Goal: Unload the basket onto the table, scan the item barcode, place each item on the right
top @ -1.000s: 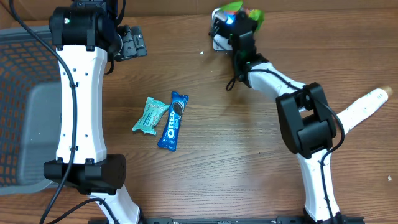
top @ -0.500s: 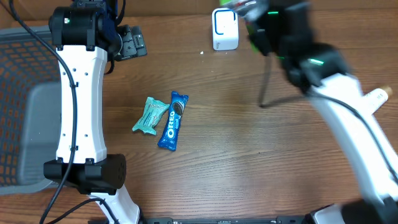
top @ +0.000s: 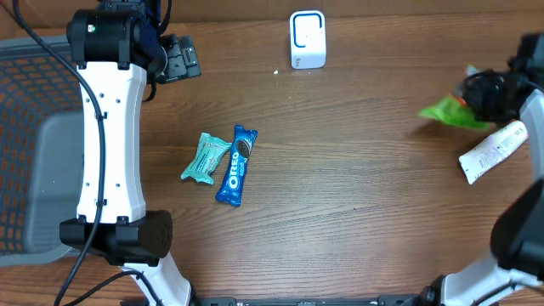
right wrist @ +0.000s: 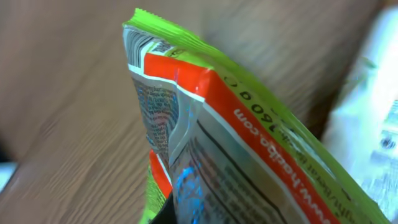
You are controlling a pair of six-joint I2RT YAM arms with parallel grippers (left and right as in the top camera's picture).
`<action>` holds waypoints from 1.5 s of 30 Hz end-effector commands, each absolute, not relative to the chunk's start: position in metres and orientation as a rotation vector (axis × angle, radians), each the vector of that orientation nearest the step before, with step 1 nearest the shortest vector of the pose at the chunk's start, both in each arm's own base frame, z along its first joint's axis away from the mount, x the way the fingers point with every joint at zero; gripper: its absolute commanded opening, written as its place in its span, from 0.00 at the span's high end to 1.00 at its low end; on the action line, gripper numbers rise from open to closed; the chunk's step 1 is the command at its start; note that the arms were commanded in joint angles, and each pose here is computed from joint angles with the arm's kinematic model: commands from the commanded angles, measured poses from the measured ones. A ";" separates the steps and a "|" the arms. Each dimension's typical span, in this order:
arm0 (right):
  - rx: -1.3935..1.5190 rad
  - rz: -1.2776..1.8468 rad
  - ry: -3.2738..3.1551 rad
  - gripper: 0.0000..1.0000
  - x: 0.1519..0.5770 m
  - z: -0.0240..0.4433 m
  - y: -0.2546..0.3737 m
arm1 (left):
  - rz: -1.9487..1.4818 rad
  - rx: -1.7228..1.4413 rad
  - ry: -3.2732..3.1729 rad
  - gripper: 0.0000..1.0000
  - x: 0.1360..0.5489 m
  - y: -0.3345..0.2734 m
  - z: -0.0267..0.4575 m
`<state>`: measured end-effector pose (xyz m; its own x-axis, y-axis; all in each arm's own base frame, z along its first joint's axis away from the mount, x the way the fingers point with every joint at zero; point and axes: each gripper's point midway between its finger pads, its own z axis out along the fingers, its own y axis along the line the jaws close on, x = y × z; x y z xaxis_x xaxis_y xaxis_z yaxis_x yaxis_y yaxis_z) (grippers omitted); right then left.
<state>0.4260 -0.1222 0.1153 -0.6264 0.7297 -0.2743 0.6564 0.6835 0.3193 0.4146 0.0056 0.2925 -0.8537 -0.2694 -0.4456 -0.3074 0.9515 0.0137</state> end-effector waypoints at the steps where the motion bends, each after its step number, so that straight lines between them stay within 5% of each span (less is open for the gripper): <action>1: 1.223 0.328 2.438 0.96 0.433 0.094 -0.146 | 0.138 -0.395 2.653 0.00 0.415 0.007 0.292; 5: 1.264 0.318 2.406 0.96 0.438 0.077 -0.167 | 0.138 -0.395 2.653 0.00 0.415 0.007 0.292; 6: 1.265 0.324 2.400 0.90 0.438 0.077 -0.169 | 0.138 -0.395 2.653 0.00 0.415 0.007 0.292; 9: 1.167 0.403 2.410 0.31 0.446 0.090 -0.160 | 0.138 -0.395 2.653 0.00 0.415 0.007 0.292; 12: 1.084 0.457 2.415 0.07 0.451 0.116 -0.152 | 0.138 -0.395 2.653 0.00 0.415 0.007 0.292; 22: 0.675 0.925 2.495 0.05 0.445 0.202 -0.032 | 0.138 -0.395 2.653 0.00 0.415 0.007 0.292; 31: 0.194 0.915 2.776 0.07 0.413 0.166 0.133 | 0.138 -0.395 2.653 0.00 0.415 0.007 0.292; 37: 0.100 0.947 2.777 0.25 0.397 0.147 0.227 | 0.138 -0.395 2.653 0.00 0.415 0.007 0.292; 45: -0.044 0.786 2.712 0.27 0.368 0.123 0.310 | 0.138 -0.395 2.653 0.00 0.415 0.007 0.292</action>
